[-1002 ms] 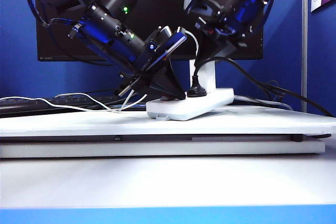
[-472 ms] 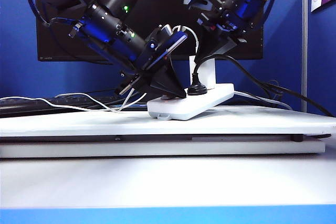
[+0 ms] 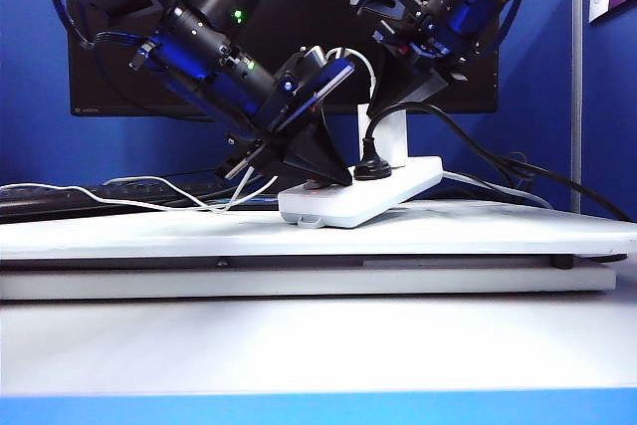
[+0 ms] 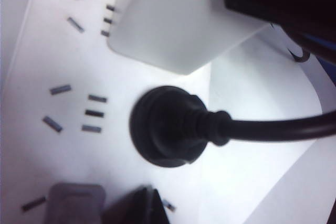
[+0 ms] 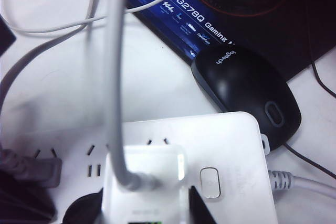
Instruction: Unplug the white charger from the socket, then place it next to the socket.
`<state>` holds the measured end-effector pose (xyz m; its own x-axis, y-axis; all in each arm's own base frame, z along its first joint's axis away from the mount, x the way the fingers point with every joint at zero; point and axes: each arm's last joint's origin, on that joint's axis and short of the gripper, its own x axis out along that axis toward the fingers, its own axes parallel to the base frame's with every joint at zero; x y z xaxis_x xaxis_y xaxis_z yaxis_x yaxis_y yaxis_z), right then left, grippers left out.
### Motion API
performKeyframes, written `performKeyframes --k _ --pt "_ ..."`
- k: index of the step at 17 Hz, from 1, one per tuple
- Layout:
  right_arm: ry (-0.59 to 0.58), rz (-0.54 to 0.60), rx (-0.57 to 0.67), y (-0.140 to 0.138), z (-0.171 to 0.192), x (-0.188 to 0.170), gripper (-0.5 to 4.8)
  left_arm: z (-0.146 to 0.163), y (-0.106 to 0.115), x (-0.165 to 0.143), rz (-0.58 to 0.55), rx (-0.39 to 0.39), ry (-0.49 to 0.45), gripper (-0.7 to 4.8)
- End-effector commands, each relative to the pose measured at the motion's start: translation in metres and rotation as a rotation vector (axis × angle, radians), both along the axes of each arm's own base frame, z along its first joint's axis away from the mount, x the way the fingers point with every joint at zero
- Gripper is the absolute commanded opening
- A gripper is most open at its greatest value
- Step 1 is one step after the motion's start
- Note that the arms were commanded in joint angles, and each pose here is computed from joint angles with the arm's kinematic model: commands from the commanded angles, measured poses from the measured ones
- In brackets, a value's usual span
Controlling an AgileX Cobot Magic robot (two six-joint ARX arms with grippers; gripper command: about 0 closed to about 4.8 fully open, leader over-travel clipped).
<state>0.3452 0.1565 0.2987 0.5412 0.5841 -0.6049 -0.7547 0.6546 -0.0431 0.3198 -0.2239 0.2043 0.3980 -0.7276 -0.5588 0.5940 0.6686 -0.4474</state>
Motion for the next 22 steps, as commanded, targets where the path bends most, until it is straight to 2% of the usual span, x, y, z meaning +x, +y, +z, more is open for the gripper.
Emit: performKeyframes --k 1,3,6,10,13,16,19,22 --pt "-0.087 0.142 0.149 0.01 0.027 -0.008 -0.01 -0.019 0.0 -0.004 0.019 0.082 0.071 -0.05" --pt "-0.029 0.158 0.252 0.011 0.03 -0.007 -0.01 -0.019 0.0 -0.004 0.016 0.085 0.068 -0.05" --pt "-0.098 0.151 0.189 0.009 0.032 -0.008 -0.01 -0.019 0.0 -0.004 0.015 0.086 0.066 -0.05" --pt "-0.079 0.168 0.259 0.01 0.037 -0.009 -0.01 -0.019 0.0 -0.004 0.015 0.087 0.066 -0.05" --pt "-0.159 0.16 0.159 0.01 0.037 -0.01 -0.01 -0.019 0.0 -0.004 0.015 0.087 0.067 -0.05" --pt "-0.081 0.168 0.27 0.01 0.04 -0.01 -0.01 -0.019 0.0 -0.004 0.015 0.087 0.066 -0.05" --pt "-0.164 0.188 0.169 0.009 0.039 -0.011 -0.01 -0.019 0.0 -0.004 0.015 0.087 0.066 -0.05" --pt "-0.096 0.221 0.276 0.01 0.041 -0.012 -0.01 -0.019 0.0 -0.004 0.015 0.088 0.067 -0.05"
